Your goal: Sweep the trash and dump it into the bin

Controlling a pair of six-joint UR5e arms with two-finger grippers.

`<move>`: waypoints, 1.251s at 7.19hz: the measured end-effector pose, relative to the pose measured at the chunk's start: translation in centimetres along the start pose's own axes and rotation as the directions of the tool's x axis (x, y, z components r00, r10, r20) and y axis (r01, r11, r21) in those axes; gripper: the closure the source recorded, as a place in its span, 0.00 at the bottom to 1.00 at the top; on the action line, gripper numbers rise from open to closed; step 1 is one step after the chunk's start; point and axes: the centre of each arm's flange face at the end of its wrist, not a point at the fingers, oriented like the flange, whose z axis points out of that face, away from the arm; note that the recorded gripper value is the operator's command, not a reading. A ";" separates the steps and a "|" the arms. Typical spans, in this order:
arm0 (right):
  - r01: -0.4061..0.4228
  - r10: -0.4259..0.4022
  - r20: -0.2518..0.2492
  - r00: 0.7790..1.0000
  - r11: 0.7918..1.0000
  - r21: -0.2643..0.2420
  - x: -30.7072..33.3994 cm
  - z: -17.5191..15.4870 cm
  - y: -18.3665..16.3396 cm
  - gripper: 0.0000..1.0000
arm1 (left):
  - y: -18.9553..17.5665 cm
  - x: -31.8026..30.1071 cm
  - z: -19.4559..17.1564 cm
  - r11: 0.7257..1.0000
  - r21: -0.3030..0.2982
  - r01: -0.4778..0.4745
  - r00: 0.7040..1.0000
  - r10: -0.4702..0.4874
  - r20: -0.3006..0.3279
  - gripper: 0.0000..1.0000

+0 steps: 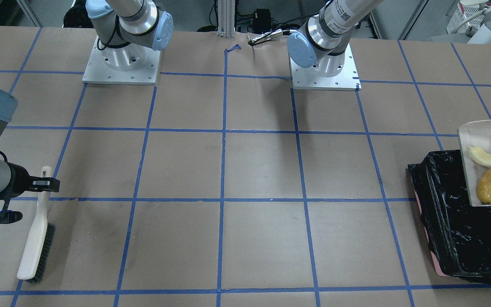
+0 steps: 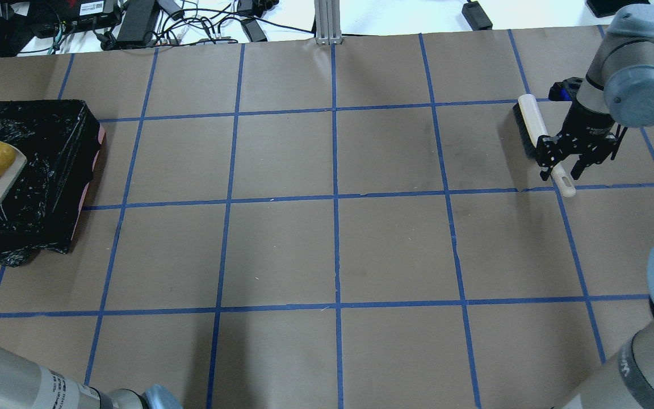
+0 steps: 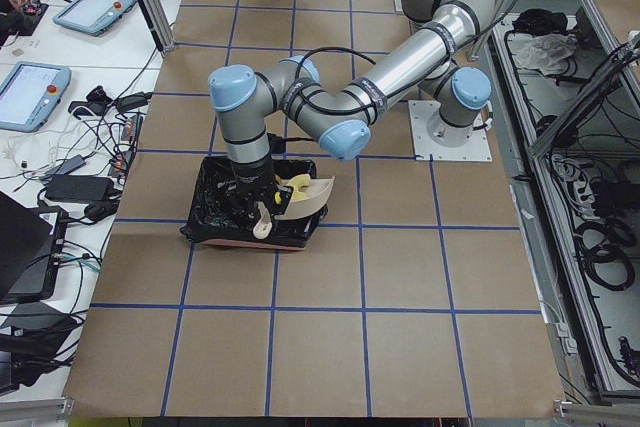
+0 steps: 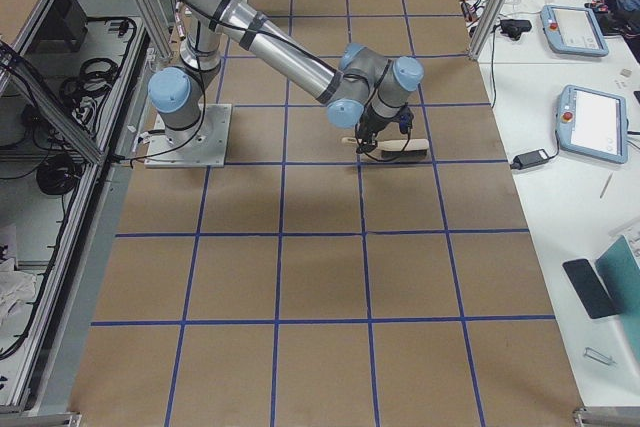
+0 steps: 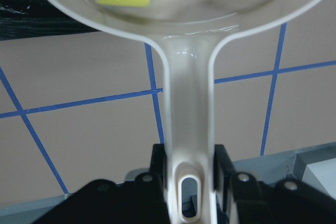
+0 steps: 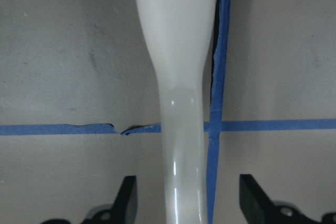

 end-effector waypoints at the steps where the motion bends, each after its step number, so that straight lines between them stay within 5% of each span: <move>1: -0.004 0.004 -0.002 1.000 1.000 0.003 0.1 -0.2 0.0 0.00 | -0.1 -0.3 0.0 0.999 -0.030 -0.021 1.000 0.022 0.011 0.96; 4: -0.021 0.025 -0.049 0.998 0.996 0.091 0.4 -6.4 1.7 0.00 | -1.7 -1.3 -1.0 0.995 -0.082 -0.065 0.998 0.065 0.002 0.95; 9: 0.024 0.007 -0.119 0.993 0.968 0.251 -4.6 -19.3 10.8 0.00 | -3.9 -3.0 -4.3 0.975 -0.199 -0.102 0.995 0.099 -0.023 0.93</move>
